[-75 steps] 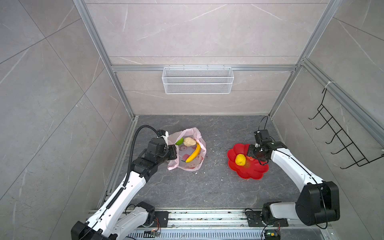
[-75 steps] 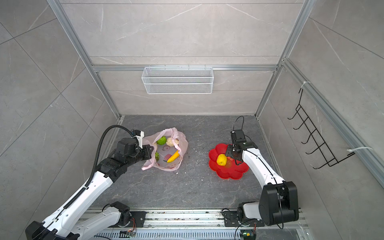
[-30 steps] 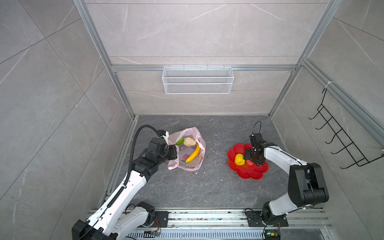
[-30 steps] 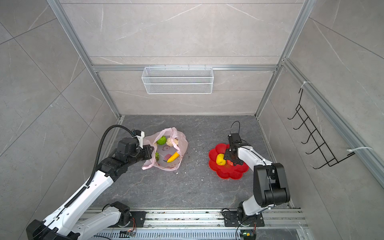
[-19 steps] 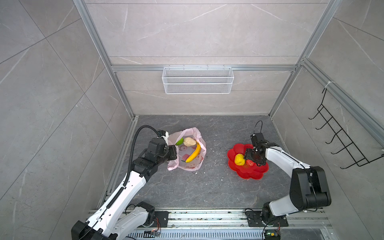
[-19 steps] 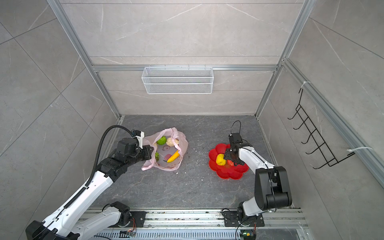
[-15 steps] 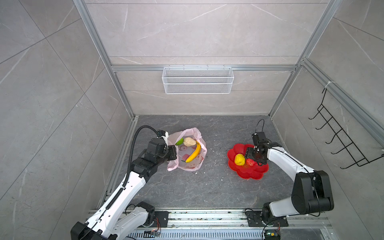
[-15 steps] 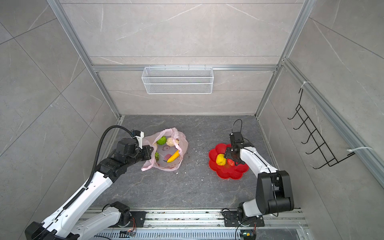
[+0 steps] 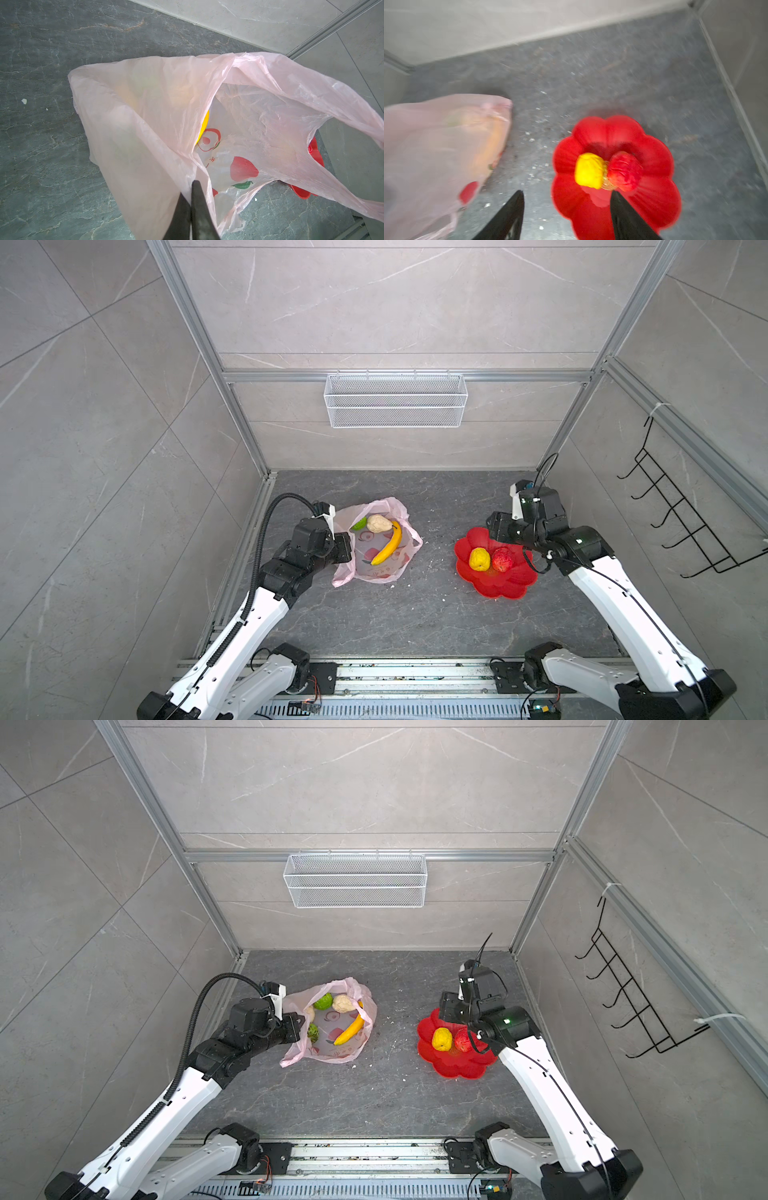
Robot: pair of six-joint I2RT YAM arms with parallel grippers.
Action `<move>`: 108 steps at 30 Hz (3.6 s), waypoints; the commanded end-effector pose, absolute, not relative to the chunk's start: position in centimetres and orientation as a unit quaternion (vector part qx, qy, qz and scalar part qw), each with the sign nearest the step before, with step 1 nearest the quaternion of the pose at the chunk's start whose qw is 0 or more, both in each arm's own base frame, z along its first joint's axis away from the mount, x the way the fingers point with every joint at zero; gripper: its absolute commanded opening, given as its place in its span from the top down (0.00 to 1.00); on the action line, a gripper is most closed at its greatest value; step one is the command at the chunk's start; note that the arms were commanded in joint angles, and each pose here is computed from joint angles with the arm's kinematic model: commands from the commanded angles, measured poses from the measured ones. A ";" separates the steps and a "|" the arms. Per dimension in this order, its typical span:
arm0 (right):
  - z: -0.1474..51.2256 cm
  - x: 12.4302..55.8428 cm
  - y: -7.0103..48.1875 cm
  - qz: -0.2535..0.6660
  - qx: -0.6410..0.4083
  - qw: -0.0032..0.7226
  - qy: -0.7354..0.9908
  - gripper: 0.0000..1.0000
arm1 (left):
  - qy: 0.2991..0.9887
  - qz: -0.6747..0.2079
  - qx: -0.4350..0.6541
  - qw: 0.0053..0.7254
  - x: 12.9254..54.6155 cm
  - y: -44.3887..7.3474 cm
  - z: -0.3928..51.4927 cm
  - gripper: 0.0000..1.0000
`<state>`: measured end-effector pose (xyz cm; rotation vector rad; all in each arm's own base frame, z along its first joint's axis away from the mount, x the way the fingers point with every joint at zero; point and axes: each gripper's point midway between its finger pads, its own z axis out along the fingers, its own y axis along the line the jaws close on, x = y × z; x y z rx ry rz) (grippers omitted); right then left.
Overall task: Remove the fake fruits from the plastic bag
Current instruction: 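Move the right gripper back over the bag opening, then lower the open right gripper into the bag toward the cream pear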
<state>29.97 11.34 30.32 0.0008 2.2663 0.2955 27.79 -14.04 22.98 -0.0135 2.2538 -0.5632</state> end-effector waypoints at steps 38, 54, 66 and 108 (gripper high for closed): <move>17.7 30.5 41.7 0.194 -0.299 0.298 0.885 0.58 | 0.866 -0.230 -0.004 0.444 28.4 -14.0 26.9 1.00; 12.5 30.7 41.0 0.146 -0.330 0.251 0.898 0.59 | 0.861 -0.209 -0.032 0.462 29.2 -13.0 27.0 1.00; 10.0 34.1 41.0 0.087 -0.319 0.279 0.902 0.55 | 0.854 -0.229 -0.015 0.466 29.1 -13.7 27.6 1.00; 7.4 43.9 39.7 0.049 -0.235 0.377 0.895 0.14 | 0.853 -0.270 0.055 0.443 28.4 -16.3 27.2 1.00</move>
